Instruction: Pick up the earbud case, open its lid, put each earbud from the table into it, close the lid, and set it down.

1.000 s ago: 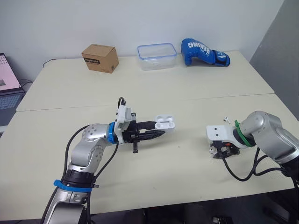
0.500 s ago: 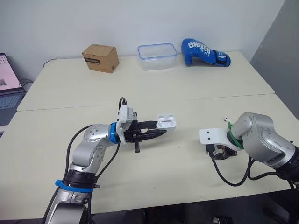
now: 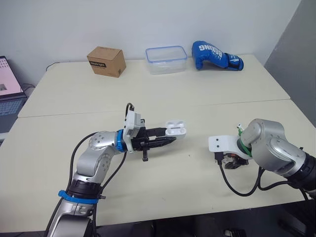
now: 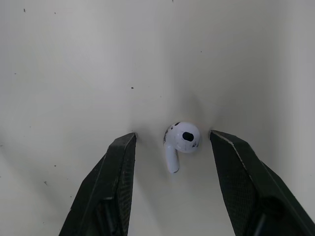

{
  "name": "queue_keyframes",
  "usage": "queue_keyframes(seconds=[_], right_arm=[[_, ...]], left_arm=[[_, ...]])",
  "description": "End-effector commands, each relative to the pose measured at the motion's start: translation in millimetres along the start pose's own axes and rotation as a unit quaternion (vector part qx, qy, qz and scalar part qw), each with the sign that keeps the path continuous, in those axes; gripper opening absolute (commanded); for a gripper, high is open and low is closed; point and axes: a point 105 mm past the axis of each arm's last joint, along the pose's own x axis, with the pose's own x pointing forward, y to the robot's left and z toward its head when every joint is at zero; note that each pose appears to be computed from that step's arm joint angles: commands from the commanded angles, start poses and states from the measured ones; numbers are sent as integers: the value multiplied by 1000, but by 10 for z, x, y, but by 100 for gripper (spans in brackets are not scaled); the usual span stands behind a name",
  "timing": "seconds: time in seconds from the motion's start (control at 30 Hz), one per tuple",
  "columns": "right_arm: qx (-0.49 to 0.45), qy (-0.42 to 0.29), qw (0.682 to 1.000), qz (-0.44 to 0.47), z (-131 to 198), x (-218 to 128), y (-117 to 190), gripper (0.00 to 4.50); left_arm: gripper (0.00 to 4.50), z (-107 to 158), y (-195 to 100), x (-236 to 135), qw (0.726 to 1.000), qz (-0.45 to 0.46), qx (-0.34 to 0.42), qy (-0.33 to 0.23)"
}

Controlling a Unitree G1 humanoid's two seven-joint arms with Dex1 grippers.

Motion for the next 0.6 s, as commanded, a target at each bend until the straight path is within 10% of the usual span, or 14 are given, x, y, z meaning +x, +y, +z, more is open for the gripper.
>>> queue_keyframes(seconds=[0.03, 0.13, 0.6], right_arm=[[-13, 3, 1000, -15, 43, -16, -19, 226], [-12, 4, 1000, -16, 53, -4, -24, 152], [-16, 9, 1000, -18, 54, -5, -33, 96]], left_arm=[[75, 122, -33, 34, 1000, -11, 22, -13], [75, 124, -36, 42, 1000, -11, 22, -13], [75, 129, -27, 57, 1000, -10, 24, -11]])
